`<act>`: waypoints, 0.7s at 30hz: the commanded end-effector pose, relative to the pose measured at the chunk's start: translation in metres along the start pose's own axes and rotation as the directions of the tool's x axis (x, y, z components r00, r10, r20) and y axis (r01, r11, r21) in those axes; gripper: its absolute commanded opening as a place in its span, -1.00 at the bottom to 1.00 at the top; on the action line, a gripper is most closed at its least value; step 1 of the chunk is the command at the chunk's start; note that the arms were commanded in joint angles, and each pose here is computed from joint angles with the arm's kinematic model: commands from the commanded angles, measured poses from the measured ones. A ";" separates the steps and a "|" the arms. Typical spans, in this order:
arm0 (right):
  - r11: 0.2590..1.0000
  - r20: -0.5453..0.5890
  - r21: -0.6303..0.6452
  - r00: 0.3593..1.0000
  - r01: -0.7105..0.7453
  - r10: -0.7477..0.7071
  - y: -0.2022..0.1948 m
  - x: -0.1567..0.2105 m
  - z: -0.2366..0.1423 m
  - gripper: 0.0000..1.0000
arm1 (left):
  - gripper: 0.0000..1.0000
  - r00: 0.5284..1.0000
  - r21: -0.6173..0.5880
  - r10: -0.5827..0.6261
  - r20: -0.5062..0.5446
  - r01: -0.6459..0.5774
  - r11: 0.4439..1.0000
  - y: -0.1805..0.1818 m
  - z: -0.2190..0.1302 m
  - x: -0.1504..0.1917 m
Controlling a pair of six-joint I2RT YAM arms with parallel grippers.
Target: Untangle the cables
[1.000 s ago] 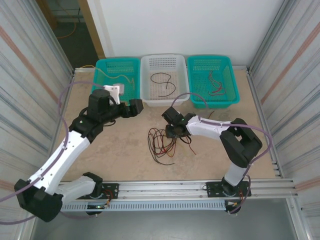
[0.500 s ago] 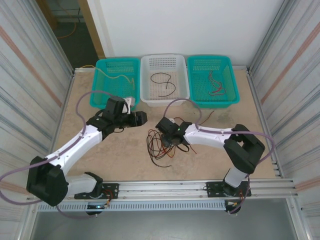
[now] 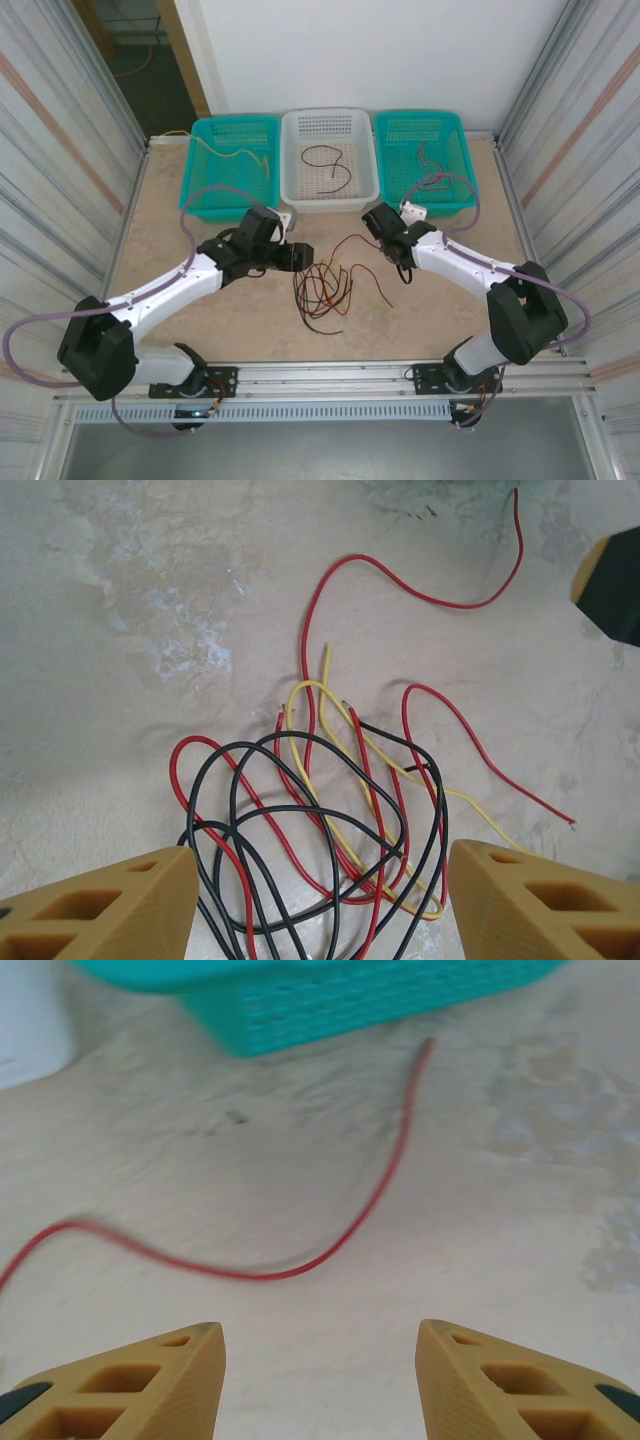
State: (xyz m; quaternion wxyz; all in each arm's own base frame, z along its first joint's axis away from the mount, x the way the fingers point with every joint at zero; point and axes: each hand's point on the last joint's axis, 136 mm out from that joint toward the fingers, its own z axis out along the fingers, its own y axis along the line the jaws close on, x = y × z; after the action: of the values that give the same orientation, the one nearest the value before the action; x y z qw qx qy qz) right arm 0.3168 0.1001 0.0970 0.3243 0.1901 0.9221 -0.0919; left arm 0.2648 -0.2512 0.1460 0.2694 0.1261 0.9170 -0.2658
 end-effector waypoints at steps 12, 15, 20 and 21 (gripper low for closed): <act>0.981 -0.052 -0.015 0.979 -0.196 0.195 0.009 0.008 0.064 -0.01 | 0.33 0.995 -0.016 0.076 0.072 -0.075 0.997 -0.012 -0.013 -0.008; 0.980 -0.067 -0.003 0.978 -0.201 0.200 0.010 0.012 0.072 -0.01 | 0.33 0.994 -0.014 0.078 0.078 -0.077 0.997 -0.013 -0.014 -0.010; 0.983 -0.096 0.010 0.978 -0.184 0.184 0.012 0.020 0.082 -0.20 | 0.32 0.993 -0.016 0.087 0.078 -0.086 0.996 -0.013 -0.016 -0.011; 0.983 -0.102 0.013 0.978 -0.184 0.184 0.011 0.023 0.083 -0.26 | 0.32 0.993 -0.016 0.088 0.079 -0.087 0.996 -0.013 -0.016 -0.011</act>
State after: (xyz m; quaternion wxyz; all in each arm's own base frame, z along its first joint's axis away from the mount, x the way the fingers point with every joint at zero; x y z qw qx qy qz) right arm 0.3476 0.0916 0.0196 0.2849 0.2652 0.9193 -0.0582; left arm 0.2609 -0.2554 0.1559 0.2960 0.1462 0.9091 -0.2540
